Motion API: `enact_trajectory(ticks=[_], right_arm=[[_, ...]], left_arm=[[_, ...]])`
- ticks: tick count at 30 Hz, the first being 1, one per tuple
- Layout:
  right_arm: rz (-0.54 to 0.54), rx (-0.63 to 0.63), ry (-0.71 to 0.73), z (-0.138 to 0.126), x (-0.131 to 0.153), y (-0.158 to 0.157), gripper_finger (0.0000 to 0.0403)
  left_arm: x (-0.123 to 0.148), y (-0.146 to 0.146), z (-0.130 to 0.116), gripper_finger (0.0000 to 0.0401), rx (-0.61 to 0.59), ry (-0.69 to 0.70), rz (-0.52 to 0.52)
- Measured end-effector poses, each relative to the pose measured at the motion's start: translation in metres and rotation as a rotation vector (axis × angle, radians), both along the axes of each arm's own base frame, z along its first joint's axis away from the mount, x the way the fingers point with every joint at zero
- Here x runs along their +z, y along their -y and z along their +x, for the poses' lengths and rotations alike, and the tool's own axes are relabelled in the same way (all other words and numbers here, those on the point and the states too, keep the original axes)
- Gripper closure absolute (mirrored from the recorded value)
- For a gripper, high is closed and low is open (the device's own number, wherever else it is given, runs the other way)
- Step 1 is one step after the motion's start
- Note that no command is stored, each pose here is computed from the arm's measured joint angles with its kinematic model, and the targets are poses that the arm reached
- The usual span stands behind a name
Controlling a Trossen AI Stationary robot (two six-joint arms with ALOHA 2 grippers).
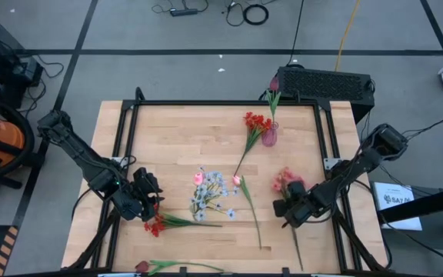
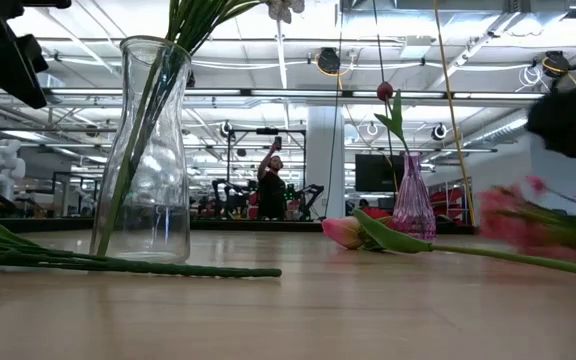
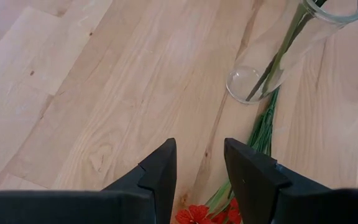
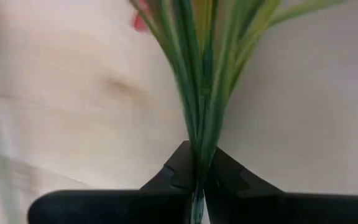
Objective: Sort flowers into vase by color
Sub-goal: Put the pink flowers into the transparent vase
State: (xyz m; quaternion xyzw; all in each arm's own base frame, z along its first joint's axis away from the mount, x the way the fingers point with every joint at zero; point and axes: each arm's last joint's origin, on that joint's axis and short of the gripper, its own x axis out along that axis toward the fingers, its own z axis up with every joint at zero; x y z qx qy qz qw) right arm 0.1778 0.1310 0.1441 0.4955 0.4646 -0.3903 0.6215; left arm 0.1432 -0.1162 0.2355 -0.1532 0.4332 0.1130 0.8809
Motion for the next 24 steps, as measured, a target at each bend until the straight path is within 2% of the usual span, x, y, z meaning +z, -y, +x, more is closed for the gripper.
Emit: enact_trajectory(ticks=[4,7,24], right_arm=[[0.008,0.175,0.030,-0.002,0.011,0.000,0.0391],[0.007,0.251,0.051,-0.003,0.017,0.001,0.0391],[0.001,0.265,0.090,-0.002,0.020,0.000,0.0391]], left_arm=[[0.000,0.000,0.000,0.0260,0.000,0.000,0.000],[0.000,0.000,0.000,0.0260,0.000,0.000,0.000],[0.003,0.003,0.004,0.0260,-0.003,0.044,-0.038]])
